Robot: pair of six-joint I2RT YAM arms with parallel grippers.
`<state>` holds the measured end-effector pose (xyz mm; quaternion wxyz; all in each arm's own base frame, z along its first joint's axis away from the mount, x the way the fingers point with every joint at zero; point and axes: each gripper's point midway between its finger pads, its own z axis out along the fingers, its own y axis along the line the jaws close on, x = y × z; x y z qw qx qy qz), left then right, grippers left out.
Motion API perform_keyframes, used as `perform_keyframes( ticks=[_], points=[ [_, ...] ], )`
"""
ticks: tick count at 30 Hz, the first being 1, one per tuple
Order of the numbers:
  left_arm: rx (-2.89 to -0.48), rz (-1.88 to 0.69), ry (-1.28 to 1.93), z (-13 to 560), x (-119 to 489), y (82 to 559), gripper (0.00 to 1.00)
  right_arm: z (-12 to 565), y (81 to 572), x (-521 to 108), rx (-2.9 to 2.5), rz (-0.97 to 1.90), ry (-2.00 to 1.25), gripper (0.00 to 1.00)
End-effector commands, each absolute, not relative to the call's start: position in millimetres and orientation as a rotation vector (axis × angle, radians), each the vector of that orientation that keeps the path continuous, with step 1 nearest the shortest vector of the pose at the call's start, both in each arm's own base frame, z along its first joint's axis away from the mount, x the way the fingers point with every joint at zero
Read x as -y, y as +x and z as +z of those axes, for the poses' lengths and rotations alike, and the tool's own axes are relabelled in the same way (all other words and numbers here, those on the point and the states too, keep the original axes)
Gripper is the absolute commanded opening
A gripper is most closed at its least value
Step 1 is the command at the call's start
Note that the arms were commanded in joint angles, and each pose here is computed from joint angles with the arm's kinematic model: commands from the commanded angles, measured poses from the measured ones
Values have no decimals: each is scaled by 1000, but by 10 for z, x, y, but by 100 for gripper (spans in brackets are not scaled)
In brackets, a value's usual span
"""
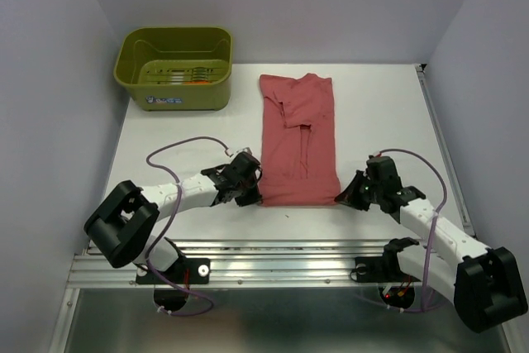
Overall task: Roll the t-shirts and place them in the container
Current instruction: Roll the T-shirt to the center of the board.
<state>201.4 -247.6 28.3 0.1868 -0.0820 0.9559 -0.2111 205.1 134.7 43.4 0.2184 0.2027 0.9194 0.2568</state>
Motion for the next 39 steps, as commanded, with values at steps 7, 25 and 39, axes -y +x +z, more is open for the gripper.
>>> perform_keyframes(
  ticks=[7,25,39],
  points=[
    [-2699,-608,-294,490,2469,1986,0,584,2009,-1240,-2549,624,605,1],
    [-2638,-670,-361,776,2646,2248,0,786,2310,-1238,-2511,568,580,1],
    [-2580,-665,-360,930,2750,2673,0,866,2585,-1246,-2494,516,570,3]
  ],
)
